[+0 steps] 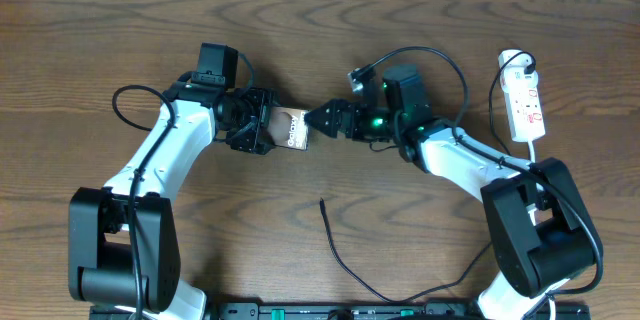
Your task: Plug charger to phone and switch on socket
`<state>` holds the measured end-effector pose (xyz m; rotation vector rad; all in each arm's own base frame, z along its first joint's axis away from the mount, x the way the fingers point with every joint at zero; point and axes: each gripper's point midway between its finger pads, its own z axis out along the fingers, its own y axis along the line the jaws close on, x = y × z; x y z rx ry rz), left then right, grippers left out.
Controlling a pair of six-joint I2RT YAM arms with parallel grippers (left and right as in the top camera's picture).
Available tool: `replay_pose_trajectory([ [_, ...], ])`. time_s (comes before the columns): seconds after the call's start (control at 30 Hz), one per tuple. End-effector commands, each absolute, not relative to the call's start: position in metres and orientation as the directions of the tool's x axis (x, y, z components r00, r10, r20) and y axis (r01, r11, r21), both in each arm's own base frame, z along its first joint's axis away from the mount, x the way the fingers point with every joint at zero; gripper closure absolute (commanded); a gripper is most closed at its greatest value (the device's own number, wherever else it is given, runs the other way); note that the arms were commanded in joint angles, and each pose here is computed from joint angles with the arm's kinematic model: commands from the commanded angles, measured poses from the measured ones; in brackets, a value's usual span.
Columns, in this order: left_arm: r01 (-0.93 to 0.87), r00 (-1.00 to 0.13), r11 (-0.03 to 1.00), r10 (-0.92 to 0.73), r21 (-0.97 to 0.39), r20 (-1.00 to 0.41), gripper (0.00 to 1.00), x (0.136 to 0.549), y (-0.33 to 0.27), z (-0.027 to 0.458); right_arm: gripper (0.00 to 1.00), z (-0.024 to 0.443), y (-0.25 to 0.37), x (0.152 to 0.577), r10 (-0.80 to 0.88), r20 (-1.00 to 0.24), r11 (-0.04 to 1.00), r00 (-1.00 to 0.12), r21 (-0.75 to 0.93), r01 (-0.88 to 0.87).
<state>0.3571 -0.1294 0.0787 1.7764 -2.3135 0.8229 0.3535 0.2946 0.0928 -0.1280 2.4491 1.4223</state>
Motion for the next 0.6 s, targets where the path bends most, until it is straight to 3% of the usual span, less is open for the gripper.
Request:
replay_pose_trajectory([
  [0.0,-0.907,-0.320,0.160,-0.863,-0.389,0.391,0.93,0.364,-0.130,0.096,0.01,0.099,0.310,0.345,0.004,-0.371,0.481,-0.929,0.815,-0.323],
  [0.57,-0.891,-0.392,0.238,-0.831,-0.386,0.394,0.93,0.350,-0.163,0.096,0.01,0.092,0.335,0.330,-0.027,-0.406,0.526,-0.913,0.771,-0.359],
])
